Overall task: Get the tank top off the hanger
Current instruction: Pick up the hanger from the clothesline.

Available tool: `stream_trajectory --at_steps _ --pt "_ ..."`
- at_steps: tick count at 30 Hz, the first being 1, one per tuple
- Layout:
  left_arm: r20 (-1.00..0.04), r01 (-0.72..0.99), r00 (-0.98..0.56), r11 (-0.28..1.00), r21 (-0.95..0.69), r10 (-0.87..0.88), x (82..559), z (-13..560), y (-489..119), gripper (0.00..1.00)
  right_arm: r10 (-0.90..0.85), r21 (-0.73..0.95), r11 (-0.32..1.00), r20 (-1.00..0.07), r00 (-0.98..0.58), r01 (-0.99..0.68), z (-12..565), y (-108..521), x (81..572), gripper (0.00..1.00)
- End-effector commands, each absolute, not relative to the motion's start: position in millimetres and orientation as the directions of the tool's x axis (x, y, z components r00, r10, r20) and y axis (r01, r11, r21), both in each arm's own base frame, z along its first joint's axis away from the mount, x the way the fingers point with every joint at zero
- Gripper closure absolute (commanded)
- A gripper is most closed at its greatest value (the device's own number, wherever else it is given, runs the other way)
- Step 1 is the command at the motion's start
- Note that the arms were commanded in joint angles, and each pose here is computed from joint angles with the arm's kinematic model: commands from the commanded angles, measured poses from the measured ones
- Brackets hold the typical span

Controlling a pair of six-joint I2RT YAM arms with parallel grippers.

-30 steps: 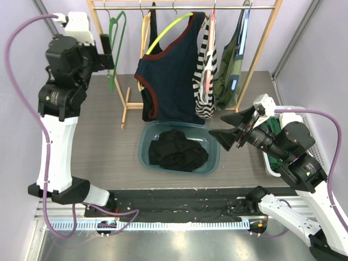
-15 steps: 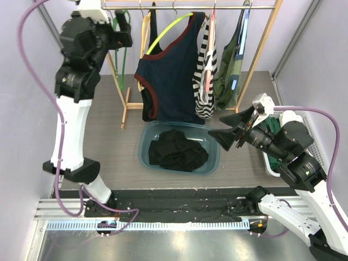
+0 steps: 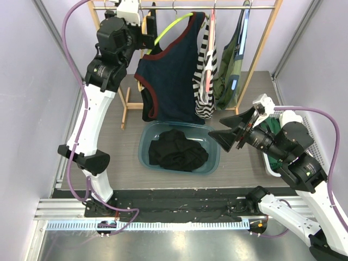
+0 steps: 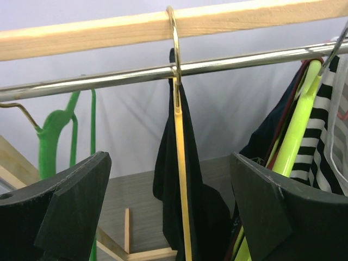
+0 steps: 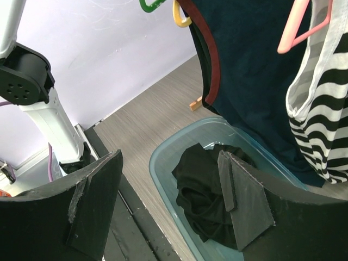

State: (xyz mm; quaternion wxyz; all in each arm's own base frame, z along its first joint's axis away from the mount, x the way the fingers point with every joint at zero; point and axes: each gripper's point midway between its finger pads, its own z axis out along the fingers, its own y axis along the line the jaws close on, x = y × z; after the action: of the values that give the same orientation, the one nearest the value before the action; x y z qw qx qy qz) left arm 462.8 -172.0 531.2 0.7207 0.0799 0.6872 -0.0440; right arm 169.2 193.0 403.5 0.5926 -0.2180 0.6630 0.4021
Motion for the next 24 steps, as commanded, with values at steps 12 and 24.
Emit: stream_trajectory --at_steps 12,24 --pt "-0.976 0.08 0.114 0.978 0.195 0.185 479 527 -166 0.05 0.192 0.259 0.614 -0.965 -0.176 -0.746 414 182 167 0.21" --pt "-0.973 0.26 0.023 0.939 0.227 0.228 449 487 -230 0.04 0.189 0.249 0.617 -0.968 -0.167 -0.746 418 177 161 0.21"
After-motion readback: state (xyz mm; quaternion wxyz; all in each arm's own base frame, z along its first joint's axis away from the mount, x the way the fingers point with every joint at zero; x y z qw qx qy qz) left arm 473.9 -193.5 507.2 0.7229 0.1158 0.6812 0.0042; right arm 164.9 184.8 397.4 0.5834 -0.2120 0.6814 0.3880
